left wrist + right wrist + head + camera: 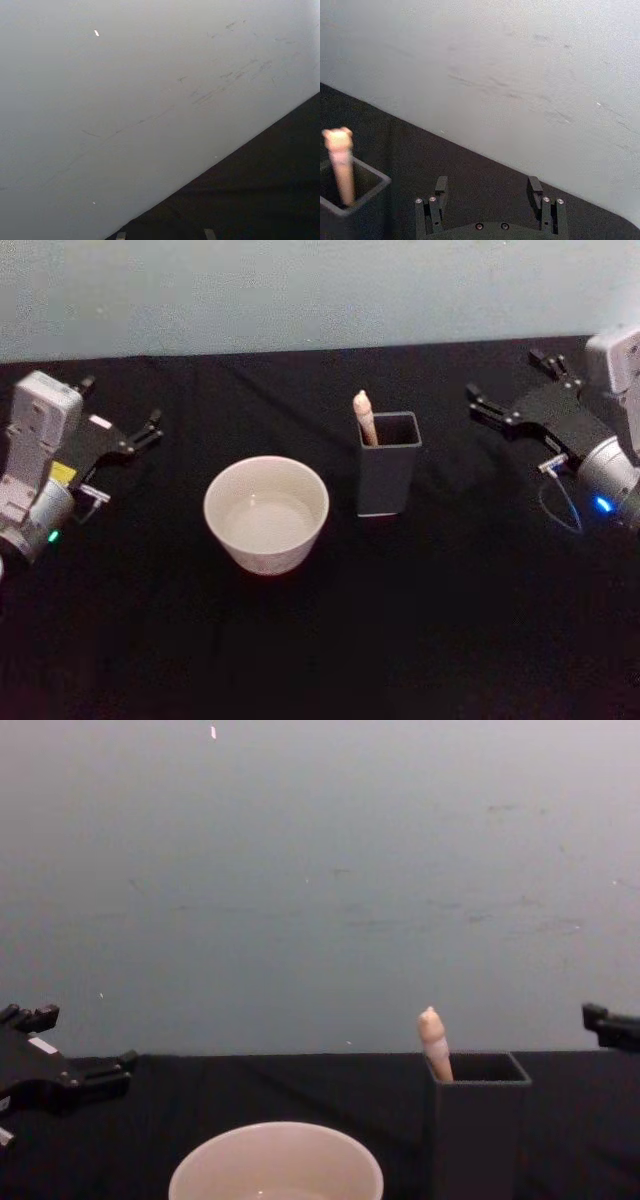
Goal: Pick up the stirring spoon with one hand, stir inside the cup, then place it back in its original position.
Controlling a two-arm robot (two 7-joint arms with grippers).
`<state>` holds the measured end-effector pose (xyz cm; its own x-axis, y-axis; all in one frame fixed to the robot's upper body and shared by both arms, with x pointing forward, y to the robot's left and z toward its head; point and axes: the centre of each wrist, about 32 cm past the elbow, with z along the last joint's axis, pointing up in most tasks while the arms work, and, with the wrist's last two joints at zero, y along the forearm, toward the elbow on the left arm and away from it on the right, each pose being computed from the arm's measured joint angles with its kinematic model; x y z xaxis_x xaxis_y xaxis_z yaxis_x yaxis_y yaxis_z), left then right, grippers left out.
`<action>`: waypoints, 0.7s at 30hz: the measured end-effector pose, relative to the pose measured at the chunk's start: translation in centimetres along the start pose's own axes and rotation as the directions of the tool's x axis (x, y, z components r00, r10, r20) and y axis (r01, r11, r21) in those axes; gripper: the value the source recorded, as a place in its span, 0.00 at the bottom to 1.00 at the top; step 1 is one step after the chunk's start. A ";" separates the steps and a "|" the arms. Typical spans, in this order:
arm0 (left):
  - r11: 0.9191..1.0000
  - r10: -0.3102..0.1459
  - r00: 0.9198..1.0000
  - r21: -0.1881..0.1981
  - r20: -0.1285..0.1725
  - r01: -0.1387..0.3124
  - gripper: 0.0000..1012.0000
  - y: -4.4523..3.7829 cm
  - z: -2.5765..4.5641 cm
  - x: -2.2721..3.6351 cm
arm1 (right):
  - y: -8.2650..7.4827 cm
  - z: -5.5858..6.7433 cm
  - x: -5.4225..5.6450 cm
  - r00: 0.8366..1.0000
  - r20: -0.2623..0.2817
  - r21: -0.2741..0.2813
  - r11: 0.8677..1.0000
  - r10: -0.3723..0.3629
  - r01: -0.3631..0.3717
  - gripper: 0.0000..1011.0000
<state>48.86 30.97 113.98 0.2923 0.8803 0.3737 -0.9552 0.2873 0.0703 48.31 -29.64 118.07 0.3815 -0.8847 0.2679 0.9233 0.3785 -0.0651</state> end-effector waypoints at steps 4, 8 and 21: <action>1.000 0.000 1.000 0.000 0.000 0.000 0.99 0.00 0.00 0.00 | -0.1 1.7 -0.3 0.998 -0.037 0.000 0.998 0.055 -0.055 0.99; 1.000 0.000 1.000 0.000 0.000 0.000 0.99 0.00 0.00 0.00 | -0.2 2.8 -0.5 0.992 -0.062 -0.010 0.994 0.107 -0.107 0.99; 1.000 0.000 1.000 0.000 0.000 0.000 0.99 0.00 0.00 0.00 | 0.5 5.2 -2.1 0.938 -0.143 -0.098 0.938 0.316 -0.331 0.99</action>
<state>48.86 30.97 113.98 0.2923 0.8803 0.3737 -0.9552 0.2873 0.0703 47.71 -26.16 122.48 0.6560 -0.7489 0.0936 0.7444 0.6217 -0.2436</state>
